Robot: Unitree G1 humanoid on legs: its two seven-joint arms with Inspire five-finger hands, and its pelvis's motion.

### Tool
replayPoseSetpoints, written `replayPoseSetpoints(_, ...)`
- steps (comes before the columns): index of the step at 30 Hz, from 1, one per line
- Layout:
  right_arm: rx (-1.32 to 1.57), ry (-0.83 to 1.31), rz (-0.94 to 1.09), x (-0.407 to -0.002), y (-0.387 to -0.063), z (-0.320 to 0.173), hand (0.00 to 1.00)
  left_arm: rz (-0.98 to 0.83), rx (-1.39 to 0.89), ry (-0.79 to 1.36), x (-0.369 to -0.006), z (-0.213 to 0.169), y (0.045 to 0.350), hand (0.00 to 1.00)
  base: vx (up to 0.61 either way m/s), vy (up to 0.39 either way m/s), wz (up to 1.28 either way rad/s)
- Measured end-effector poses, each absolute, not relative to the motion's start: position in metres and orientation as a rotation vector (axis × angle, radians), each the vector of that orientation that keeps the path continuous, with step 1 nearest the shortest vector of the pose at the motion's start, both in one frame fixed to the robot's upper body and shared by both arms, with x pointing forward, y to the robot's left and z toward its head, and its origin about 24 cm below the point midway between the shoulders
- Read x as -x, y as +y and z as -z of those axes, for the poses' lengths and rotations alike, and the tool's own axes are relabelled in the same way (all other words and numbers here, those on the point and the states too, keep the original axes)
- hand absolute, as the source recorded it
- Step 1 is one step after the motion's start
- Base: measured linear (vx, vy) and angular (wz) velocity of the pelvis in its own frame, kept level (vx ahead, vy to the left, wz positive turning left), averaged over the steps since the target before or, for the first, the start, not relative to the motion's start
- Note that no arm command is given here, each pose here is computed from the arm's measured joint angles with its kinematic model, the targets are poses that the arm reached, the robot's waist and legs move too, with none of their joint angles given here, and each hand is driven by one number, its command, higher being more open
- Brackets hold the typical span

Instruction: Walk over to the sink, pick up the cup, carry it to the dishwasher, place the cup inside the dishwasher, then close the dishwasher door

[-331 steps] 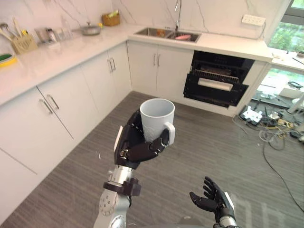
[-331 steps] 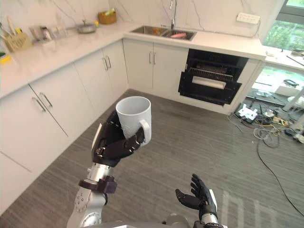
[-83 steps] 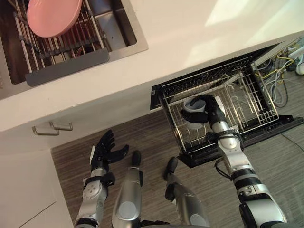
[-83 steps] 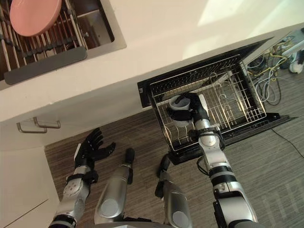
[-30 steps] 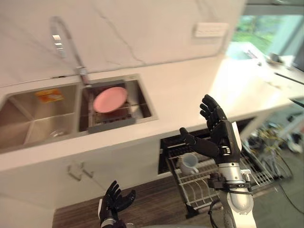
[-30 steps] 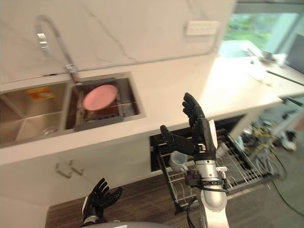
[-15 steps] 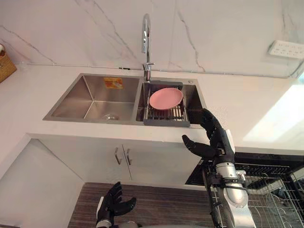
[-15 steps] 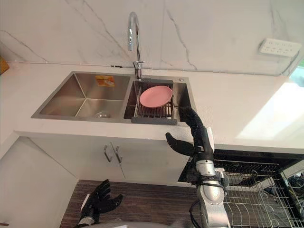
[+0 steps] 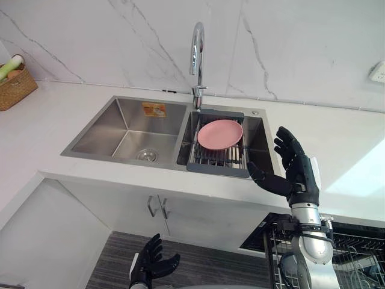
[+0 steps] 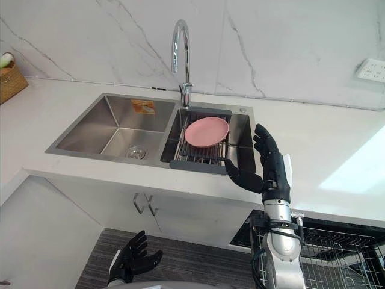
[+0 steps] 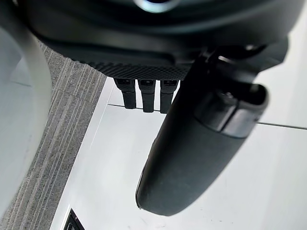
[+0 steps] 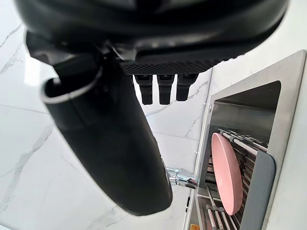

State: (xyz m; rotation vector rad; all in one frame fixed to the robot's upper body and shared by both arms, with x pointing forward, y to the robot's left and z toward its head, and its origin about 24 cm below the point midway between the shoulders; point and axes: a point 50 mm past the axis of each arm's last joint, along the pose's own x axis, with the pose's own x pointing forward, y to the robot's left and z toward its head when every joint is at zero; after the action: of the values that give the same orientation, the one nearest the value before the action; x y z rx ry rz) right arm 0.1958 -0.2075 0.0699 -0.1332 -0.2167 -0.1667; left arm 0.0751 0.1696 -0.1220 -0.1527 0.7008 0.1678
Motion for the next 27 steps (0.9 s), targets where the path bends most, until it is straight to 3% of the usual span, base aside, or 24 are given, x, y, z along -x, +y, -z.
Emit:
replayPoseSetpoints(10,0.161,-0.176,0.16,-0.2,-0.206,-0.06,0.9,-0.244,0.136,0.76,-0.07,0.133,0.183,0.9,0.01,-0.001,0.0)
replayPoseSetpoints(27,0.567,-0.112,0.059,-0.251,-0.221,-0.058,0.9,-0.463,0.042,0.861,-0.049,0.14,0.232,0.9,-0.01,-0.01,0.07)
